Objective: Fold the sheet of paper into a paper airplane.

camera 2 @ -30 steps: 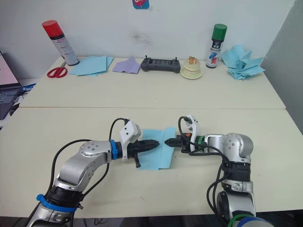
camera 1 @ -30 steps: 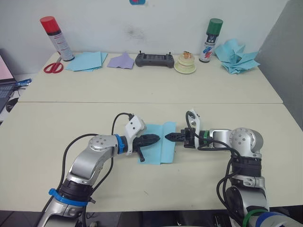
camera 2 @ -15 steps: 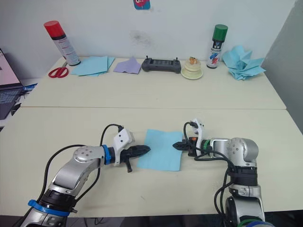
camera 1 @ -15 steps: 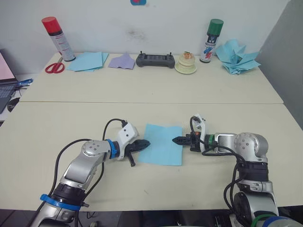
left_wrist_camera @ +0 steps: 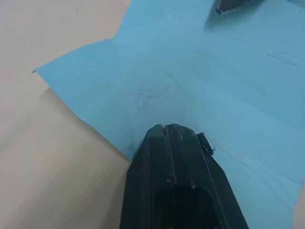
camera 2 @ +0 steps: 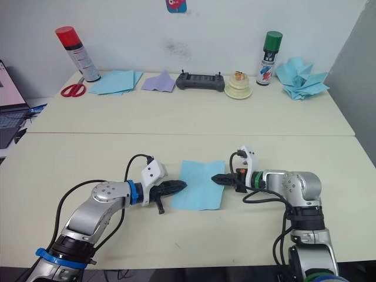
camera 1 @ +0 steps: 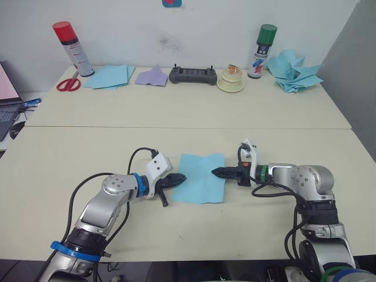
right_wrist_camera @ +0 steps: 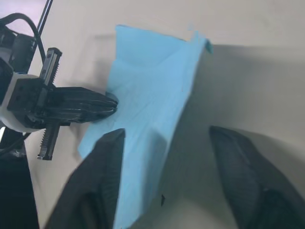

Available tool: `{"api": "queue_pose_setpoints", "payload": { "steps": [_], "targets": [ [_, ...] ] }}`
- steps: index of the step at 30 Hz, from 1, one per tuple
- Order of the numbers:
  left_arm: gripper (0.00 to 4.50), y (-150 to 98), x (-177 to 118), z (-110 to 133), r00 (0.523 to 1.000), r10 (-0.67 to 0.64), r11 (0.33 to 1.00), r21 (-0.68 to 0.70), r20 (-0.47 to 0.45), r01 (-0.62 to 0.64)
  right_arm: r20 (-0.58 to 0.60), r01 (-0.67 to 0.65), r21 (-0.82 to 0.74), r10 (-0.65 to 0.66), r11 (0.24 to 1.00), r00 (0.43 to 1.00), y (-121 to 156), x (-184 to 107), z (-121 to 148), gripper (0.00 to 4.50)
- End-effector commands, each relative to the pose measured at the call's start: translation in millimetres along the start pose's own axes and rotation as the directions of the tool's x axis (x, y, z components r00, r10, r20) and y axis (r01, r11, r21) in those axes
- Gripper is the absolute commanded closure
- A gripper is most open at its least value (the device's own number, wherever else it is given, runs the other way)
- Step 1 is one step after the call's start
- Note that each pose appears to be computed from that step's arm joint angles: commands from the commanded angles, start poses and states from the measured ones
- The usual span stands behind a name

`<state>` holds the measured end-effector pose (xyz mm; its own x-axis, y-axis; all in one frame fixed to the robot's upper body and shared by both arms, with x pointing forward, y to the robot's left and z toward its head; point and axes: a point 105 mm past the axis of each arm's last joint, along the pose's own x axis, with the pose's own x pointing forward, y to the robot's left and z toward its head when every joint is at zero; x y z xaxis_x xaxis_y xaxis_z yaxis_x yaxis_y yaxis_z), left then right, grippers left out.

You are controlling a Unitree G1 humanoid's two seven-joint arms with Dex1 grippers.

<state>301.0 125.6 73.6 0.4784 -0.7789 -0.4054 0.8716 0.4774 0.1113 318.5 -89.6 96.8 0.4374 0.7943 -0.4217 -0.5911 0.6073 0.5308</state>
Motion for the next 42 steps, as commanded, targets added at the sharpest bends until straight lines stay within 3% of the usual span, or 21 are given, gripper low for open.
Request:
{"api": "queue_pose_setpoints", "payload": {
  "steps": [1,6,9,13,17,22,27,35,42],
  "targets": [
    [4.50,-2.1,-0.4,-15.4,0.998,0.011,1.000,-0.024,-0.055,-0.013,0.083,0.076,-0.295,-0.054,0.952,0.995,-1.0,-18.3,23.9,1.13],
    [4.50,-4.1,-1.0,-16.0,0.998,0.009,1.000,-0.028,-0.055,-0.010,0.216,0.099,-0.561,0.030,0.822,0.976,21.9,-21.5,54.8,1.13],
    [4.50,-4.3,0.5,-16.0,0.998,0.005,1.000,-0.028,-0.056,-0.007,0.256,0.062,-0.611,0.123,0.790,0.959,41.2,-13.2,61.1,1.70],
    [4.50,-3.9,2.6,-14.7,0.998,-0.001,1.000,-0.024,-0.057,-0.001,0.245,0.031,-0.630,0.161,0.776,0.956,52.5,5.7,53.3,3.22],
    [4.50,-4.5,4.9,-13.2,0.998,-0.014,1.000,-0.015,-0.061,0.013,0.115,-0.010,-0.681,0.121,0.732,0.986,46.4,30.5,20.8,4.47],
    [4.50,-2.9,5.9,-12.2,0.998,-0.014,1.000,-0.006,-0.065,0.013,0.064,-0.009,-0.654,0.067,0.757,0.996,27.5,38.4,-4.3,4.47],
    [4.50,-3.5,4.7,-13.1,0.997,-0.014,1.000,-0.005,-0.070,0.014,0.071,0.088,-0.642,-0.055,0.762,0.996,-5.8,29.2,-15.2,4.47],
    [4.50,-3.7,5.8,-13.1,0.997,-0.021,1.000,-0.004,-0.070,0.021,0.216,0.303,-0.556,-0.218,0.774,0.952,-48.0,1.7,4.3,4.47],
    [4.50,-3.5,9.9,-11.3,0.998,-0.031,1.000,0.003,-0.063,0.031,0.290,0.367,-0.557,-0.240,0.745,0.927,-51.1,-10.3,17.5,4.47]
  ]
}}
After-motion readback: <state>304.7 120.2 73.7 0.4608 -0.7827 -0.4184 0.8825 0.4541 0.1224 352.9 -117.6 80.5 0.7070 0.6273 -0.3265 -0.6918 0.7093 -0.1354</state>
